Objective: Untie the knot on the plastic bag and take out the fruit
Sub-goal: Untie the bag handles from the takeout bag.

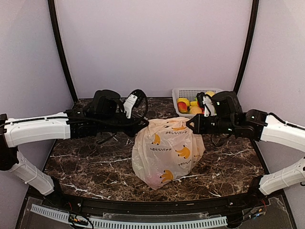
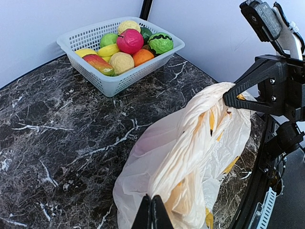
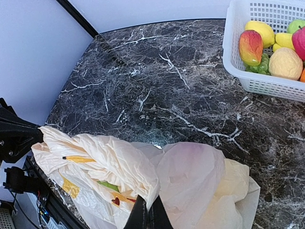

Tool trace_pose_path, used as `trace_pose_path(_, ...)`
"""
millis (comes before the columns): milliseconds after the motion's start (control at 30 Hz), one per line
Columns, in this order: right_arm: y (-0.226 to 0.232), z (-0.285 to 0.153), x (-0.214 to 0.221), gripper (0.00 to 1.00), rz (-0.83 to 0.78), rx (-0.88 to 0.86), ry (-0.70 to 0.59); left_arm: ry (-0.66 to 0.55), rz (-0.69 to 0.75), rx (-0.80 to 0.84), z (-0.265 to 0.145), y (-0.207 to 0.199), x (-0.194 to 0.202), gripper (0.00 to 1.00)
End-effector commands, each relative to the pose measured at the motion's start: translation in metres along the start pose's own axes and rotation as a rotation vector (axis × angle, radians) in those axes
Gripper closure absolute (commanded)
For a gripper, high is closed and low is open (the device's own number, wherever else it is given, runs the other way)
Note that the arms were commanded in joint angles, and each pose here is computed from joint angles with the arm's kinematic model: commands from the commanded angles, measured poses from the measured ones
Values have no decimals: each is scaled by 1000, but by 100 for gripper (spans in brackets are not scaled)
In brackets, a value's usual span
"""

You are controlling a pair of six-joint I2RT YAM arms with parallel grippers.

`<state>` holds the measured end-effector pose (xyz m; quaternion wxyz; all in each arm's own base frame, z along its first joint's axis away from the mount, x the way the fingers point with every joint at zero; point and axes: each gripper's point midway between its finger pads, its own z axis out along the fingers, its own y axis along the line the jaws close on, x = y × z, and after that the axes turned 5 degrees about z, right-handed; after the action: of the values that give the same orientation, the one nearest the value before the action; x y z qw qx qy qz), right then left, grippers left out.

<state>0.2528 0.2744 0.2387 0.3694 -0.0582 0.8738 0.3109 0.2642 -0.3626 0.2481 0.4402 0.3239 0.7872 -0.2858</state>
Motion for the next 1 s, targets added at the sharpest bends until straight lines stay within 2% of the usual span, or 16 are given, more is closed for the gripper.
trace_pose_path(0, -7, -5, -7, 100, 54, 8, -55, -44, -70, -11, -16, 6, -1, 99)
trace_pose_path(233, -4, -2, -1, 99, 48, -28, -50, -32, -117, -28, -21, 14, 10, 99)
trace_pose_path(300, 0, -3, -3, 92, 26, -43, -51, -26, -118, -15, -20, 12, 12, 99)
trace_pose_path(433, 10, -13, -13, 62, -37, -66, -56, -32, -124, 3, -19, 10, 14, 99)
trace_pose_path(467, 12, -17, -16, 51, -58, -66, -56, -39, -128, 11, -18, 9, 14, 99)
trace_pose_path(567, 12, -24, -19, 35, -117, -54, -33, -51, -128, 40, -16, 4, 11, 99)
trace_pose_path(667, 10, -22, -21, 29, -149, -45, 8, -42, -122, 48, -13, 2, 6, 99)
trace_pose_path(967, 21, -2, -20, 15, -229, -159, 133, -11, -101, 41, -10, 2, 7, 99)
